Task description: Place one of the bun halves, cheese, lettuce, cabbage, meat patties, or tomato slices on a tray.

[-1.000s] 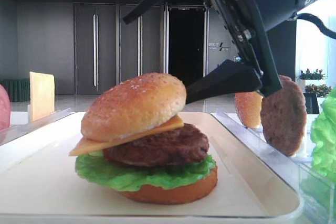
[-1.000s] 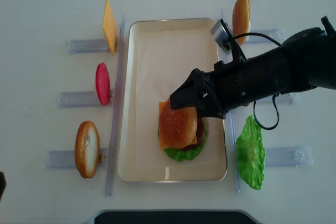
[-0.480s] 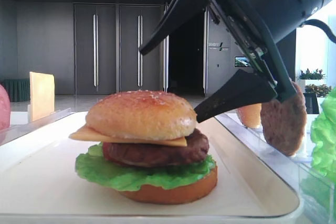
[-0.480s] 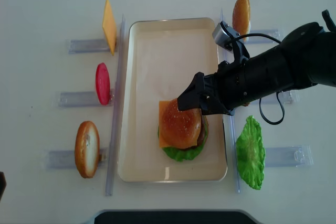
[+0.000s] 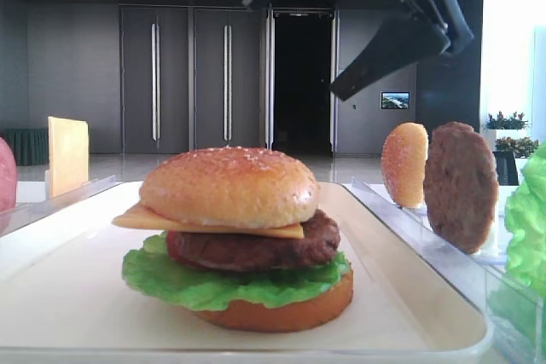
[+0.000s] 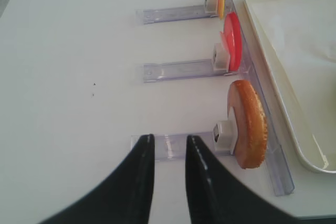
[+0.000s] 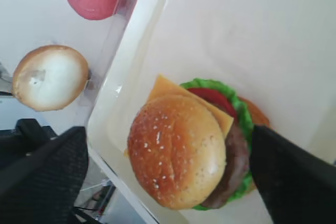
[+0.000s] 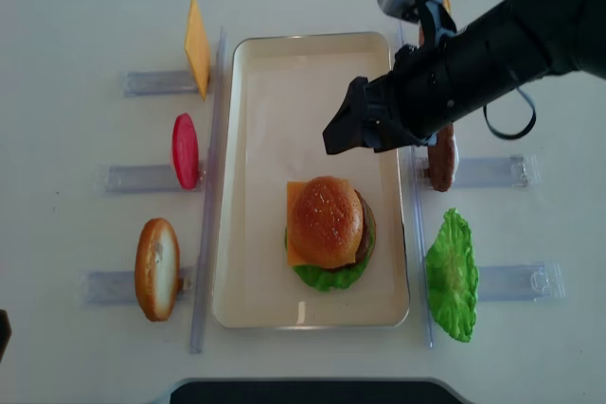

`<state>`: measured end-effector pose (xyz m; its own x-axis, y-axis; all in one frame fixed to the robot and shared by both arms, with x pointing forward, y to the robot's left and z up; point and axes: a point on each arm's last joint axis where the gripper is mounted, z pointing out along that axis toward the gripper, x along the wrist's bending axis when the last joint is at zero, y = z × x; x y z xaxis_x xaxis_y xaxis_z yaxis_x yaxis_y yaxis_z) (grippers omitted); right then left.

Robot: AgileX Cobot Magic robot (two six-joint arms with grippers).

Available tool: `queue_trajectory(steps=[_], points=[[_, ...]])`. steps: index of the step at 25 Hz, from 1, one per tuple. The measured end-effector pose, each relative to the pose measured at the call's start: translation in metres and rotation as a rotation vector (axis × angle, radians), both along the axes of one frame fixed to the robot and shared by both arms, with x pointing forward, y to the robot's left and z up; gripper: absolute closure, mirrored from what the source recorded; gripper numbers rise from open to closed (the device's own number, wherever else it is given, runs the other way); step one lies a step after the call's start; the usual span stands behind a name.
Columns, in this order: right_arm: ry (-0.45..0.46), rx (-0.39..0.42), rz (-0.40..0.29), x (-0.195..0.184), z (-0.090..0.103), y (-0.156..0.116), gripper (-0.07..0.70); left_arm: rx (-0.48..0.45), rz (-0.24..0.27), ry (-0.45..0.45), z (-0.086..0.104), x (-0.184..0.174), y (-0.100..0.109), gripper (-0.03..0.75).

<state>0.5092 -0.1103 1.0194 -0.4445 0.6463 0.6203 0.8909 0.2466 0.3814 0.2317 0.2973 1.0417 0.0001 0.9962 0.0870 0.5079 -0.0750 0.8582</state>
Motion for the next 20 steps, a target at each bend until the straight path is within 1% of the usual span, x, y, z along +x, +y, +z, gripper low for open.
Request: queue_trajectory(steps=[1, 3, 5, 6, 10, 12, 14, 17, 20], points=[[-0.006, -0.02, 0.008, 0.002, 0.009, 0.0, 0.04, 0.0, 0.0, 0.0, 0.0, 0.0, 0.0, 0.56], [-0.051, -0.102, 0.017, 0.009, 0.026, -0.003, 0.04, 0.0, 0.0, 0.0, 0.0, 0.0, 0.0, 0.56], [-0.087, -0.195, -0.006, 0.017, 0.041, -0.008, 0.04, 0.0, 0.0, 0.0, 0.0, 0.0, 0.0, 0.56], [-0.122, -0.244, -0.015, 0.022, 0.05, -0.011, 0.04, 0.0, 0.0, 0.0, 0.0, 0.0, 0.0, 0.56], [-0.251, -0.413, -0.103, 0.038, 0.084, -0.024, 0.04, 0.0, 0.0, 0.0, 0.0, 0.0, 0.0, 0.56], [-0.306, -0.495, -0.158, 0.044, 0.099, -0.033, 0.04, 0.0, 0.0, 0.0, 0.0, 0.0, 0.0, 0.56], [-0.352, -0.576, -0.195, 0.048, 0.11, -0.041, 0.04, 0.0, 0.0, 0.0, 0.0, 0.0, 0.0, 0.56], [-0.361, -0.626, -0.237, 0.054, 0.118, -0.052, 0.04, 0.0, 0.0, 0.0, 0.0, 0.0, 0.0, 0.56], [-0.327, -0.644, -0.291, 0.061, 0.117, -0.07, 0.04, 0.0, 0.0, 0.0, 0.0, 0.0, 0.0, 0.56]])
